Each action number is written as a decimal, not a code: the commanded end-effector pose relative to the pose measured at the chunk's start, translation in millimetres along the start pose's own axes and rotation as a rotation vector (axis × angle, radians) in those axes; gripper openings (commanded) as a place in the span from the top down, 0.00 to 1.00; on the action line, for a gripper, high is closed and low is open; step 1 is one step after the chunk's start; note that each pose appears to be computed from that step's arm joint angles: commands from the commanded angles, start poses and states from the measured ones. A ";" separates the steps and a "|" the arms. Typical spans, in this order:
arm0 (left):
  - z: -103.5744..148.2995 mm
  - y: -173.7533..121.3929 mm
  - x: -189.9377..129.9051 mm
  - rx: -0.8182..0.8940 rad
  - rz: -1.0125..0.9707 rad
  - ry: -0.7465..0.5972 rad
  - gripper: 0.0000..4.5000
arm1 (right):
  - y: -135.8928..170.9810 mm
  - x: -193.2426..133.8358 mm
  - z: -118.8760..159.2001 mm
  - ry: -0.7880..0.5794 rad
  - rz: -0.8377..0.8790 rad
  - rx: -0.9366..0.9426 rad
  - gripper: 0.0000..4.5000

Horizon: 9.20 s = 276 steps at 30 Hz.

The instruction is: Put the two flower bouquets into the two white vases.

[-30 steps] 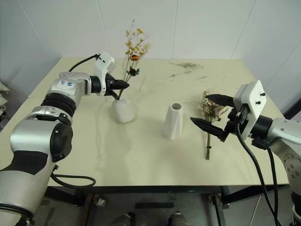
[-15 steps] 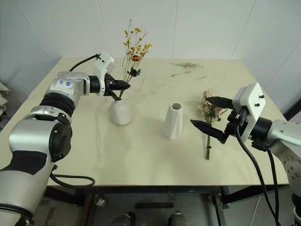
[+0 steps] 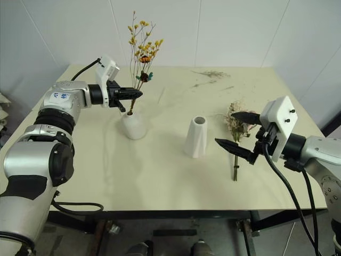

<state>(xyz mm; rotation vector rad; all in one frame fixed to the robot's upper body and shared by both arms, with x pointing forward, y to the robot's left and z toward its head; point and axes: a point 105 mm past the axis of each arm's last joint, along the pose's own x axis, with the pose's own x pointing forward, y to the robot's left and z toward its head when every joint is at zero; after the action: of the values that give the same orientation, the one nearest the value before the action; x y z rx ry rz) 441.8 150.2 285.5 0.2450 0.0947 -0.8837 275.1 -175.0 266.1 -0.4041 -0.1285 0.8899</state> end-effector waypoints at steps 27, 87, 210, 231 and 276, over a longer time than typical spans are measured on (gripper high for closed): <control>25.6 1.9 -64.3 -0.023 -0.122 -0.600 0.99 | 5.8 5.6 16.4 -0.042 0.091 -0.097 0.00; 12.0 17.3 -53.7 -0.112 0.036 -0.666 0.99 | 11.9 12.2 33.3 -0.203 0.144 0.042 0.00; -34.3 7.6 -43.1 -0.112 -0.030 -0.396 0.01 | 3.4 18.9 20.1 -0.166 0.108 0.038 0.00; -1.8 -1.1 -7.0 0.090 -0.036 -0.122 0.01 | 2.9 20.5 16.4 -0.150 0.107 0.029 0.00; -20.7 7.3 -10.9 0.118 0.026 -0.043 0.99 | 6.4 19.2 10.4 -0.125 0.089 0.047 0.00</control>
<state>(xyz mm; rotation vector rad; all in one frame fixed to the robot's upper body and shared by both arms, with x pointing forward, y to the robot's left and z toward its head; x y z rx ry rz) 441.3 166.8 259.4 0.3372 0.0480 -0.8786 283.6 -155.8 262.8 -0.2853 -0.1675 0.9924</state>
